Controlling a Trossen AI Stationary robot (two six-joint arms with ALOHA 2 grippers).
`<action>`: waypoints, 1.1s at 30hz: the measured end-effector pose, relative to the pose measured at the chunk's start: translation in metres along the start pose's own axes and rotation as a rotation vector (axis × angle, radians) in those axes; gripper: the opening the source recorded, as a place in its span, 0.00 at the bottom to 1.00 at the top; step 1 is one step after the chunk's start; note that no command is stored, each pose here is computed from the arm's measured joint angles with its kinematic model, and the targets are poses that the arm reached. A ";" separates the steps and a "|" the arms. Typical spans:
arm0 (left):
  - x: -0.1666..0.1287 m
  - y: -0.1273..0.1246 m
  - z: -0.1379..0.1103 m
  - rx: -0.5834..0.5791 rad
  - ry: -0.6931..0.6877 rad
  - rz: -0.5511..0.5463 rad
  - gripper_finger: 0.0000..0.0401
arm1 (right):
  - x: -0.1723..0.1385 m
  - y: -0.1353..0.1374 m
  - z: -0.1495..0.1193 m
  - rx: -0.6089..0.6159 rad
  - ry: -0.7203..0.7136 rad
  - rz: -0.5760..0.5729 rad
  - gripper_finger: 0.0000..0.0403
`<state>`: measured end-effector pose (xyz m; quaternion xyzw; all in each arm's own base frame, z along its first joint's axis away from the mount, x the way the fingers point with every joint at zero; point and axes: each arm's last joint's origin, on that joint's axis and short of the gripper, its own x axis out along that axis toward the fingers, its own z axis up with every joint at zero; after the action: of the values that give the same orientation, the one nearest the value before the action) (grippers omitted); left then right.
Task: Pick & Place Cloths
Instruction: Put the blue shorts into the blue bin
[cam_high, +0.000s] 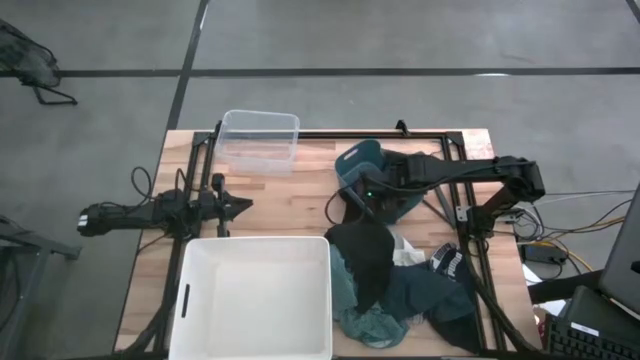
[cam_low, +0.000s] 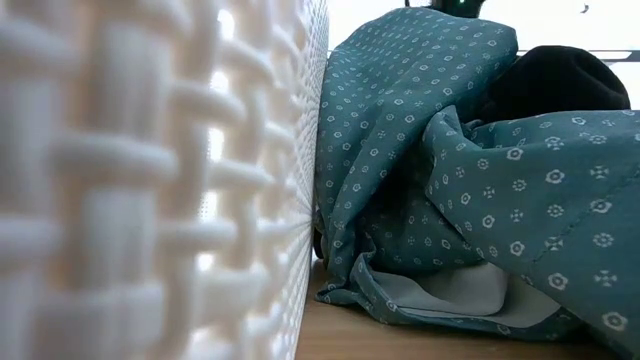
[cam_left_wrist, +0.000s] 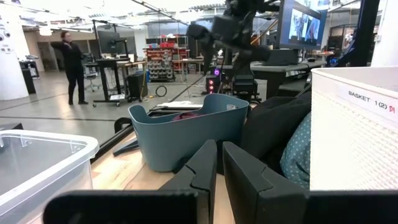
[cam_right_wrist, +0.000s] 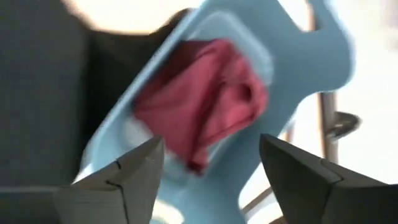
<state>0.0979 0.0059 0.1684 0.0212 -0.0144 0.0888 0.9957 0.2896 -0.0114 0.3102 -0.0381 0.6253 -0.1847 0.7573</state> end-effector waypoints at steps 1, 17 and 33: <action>0.000 0.000 0.000 0.000 0.000 0.000 0.09 | -0.005 0.003 -0.002 -0.004 0.016 0.031 0.67; 0.000 0.000 0.000 0.000 0.000 -0.001 0.09 | -0.046 0.096 -0.047 -0.034 0.036 0.259 0.64; 0.000 0.000 0.000 0.000 0.000 0.000 0.09 | -0.008 0.155 -0.098 0.104 0.129 0.298 0.57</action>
<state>0.0979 0.0059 0.1684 0.0213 -0.0143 0.0887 0.9957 0.2306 0.1520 0.2522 0.1060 0.6611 -0.1045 0.7354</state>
